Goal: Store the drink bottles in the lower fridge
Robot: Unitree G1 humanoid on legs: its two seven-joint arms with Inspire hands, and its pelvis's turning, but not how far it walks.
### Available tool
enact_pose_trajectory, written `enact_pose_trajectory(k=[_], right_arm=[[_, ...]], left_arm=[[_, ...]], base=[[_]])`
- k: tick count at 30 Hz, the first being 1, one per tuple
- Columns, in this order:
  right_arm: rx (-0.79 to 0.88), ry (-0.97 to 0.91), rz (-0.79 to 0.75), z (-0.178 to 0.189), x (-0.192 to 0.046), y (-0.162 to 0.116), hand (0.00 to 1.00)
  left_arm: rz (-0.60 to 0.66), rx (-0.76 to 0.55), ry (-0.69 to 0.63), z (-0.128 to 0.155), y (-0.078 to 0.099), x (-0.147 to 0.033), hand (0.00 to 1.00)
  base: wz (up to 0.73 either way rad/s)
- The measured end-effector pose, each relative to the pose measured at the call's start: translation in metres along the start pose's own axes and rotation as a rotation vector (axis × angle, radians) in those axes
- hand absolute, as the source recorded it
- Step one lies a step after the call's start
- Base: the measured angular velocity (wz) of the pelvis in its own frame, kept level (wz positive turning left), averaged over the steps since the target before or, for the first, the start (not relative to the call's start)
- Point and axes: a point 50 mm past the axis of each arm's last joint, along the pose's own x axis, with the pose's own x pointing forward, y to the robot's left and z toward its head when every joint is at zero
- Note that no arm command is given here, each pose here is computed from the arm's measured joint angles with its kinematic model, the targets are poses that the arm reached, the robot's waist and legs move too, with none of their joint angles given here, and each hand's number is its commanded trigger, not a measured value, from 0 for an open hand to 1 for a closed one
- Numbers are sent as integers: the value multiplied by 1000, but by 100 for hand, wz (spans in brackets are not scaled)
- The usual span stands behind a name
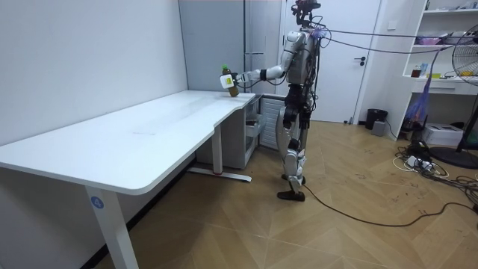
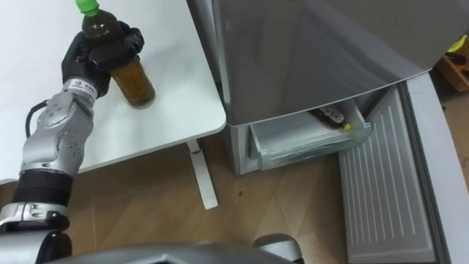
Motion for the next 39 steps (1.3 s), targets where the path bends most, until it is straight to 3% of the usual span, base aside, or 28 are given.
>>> enact_pose_trajectory(k=[13,21,30,39], right_arm=[[-4,0,25,4,0,2,0],[-22,-60,15,25,-1,1,0],[-94,-91,-6,37,-2,5,0],[-228,-126,-47,53,-3,9,0]], left_arm=[[-13,32,-59,14,-8,-2,100],[-127,53,-254,55,-32,-19,100],[-350,101,-288,53,-74,-39,100],[-482,87,-295,51,-100,-48,100]], base=[[4],[7],[10],[3]])
